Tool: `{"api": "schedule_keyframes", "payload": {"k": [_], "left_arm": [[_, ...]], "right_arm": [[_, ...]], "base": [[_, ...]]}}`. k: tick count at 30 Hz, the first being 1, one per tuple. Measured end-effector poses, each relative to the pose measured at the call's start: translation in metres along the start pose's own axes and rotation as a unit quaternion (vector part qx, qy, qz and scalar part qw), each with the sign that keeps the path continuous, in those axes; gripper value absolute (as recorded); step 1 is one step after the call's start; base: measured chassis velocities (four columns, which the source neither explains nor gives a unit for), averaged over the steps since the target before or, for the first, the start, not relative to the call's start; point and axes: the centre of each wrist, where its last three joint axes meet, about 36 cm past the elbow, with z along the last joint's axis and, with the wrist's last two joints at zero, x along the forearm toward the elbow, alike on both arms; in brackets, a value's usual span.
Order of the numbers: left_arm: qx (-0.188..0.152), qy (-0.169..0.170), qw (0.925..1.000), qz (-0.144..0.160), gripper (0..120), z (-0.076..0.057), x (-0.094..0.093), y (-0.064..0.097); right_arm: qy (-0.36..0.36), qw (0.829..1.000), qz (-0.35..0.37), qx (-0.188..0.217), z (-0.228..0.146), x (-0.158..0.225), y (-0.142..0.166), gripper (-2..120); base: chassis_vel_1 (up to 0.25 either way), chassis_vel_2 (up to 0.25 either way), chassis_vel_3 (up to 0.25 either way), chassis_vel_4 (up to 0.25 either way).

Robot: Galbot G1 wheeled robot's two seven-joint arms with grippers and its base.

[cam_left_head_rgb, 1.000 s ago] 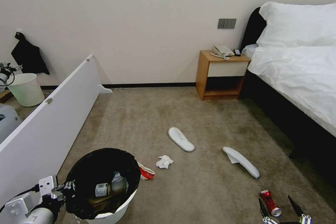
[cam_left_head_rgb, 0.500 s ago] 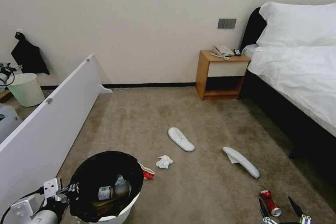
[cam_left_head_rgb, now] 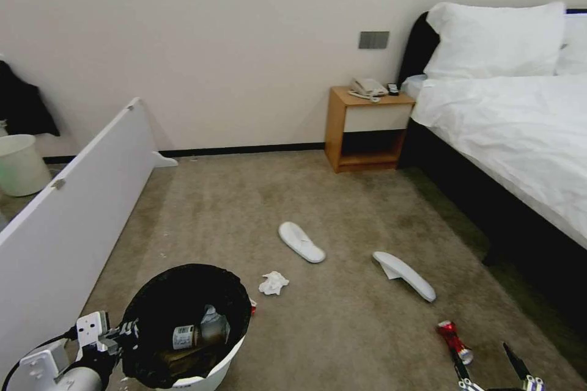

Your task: Pick up the trash bin, then pick up the garbage from the floor and place it into the trash bin.

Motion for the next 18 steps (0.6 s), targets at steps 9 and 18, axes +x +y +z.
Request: {"api": "schedule_keyframes", "payload": {"k": [9,18], "left_arm": [[0.001,0.001,1.0000,0.000,4,0.0008,0.0001,-0.0003],[0.002,0.001,1.0000,0.000,4,0.0012,0.0006,-0.0009]], "right_arm": [[0.001,1.000,0.001,-0.001,0.0006,0.0001,0.0004,100],[0.001,1.000,-0.002,-0.003,0.0007,-0.0013,0.0034,100]], "base": [[-0.102,-0.100,-0.109,-0.109],[-0.127,-0.124,-0.128,-0.125]]}}
